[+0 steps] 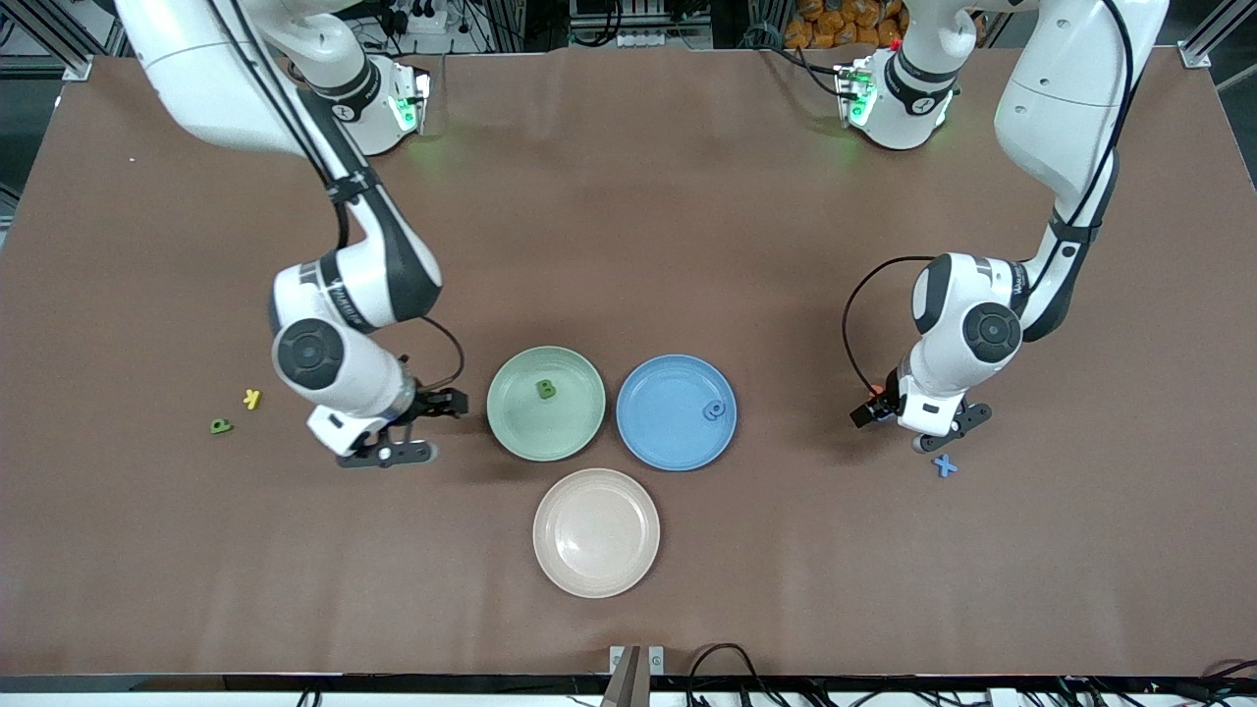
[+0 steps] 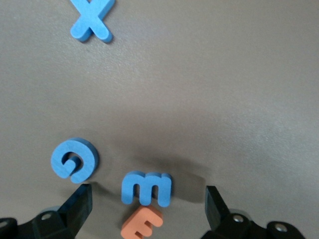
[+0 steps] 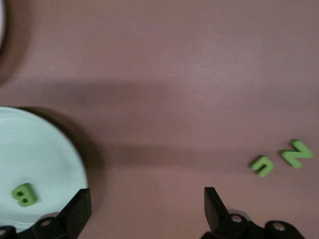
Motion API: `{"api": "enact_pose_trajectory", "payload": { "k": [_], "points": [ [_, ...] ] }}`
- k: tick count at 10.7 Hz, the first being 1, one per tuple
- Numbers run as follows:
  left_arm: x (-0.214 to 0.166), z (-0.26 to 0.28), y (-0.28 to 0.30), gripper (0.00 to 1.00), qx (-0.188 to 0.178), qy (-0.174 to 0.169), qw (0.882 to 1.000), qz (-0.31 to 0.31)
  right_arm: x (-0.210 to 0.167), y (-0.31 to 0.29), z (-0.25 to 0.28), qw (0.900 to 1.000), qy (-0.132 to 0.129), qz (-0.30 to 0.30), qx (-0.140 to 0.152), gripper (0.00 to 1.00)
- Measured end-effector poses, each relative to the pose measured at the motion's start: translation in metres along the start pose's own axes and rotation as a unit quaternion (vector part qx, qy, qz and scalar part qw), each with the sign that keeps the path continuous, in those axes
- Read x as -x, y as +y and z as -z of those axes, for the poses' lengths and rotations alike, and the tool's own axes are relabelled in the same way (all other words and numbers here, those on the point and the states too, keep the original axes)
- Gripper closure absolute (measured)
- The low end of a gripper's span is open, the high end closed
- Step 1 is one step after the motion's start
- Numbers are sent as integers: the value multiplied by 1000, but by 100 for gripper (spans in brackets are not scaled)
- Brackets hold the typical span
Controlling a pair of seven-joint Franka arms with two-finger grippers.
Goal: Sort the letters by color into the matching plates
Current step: 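Release B on the green plate while the left gripper reaches the blue m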
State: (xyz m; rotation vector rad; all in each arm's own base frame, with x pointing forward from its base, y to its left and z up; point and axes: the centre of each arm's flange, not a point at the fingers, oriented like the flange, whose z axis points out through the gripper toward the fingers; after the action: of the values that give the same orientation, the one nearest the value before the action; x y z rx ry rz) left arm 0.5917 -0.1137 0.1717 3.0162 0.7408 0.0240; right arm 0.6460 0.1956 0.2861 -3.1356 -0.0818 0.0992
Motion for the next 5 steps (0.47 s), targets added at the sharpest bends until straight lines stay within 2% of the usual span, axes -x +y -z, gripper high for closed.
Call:
{"api": "enact_pose_trajectory", "payload": {
  "k": [1,5],
  "points": [
    [-1,0,-1,5,0,0,1000,1,-4,24,4,1000,-2,-16,0,0],
    [-5,6,-3,60,2,5,1000,5,-16,119,7,996,-2,-86,2,0]
  ]
}}
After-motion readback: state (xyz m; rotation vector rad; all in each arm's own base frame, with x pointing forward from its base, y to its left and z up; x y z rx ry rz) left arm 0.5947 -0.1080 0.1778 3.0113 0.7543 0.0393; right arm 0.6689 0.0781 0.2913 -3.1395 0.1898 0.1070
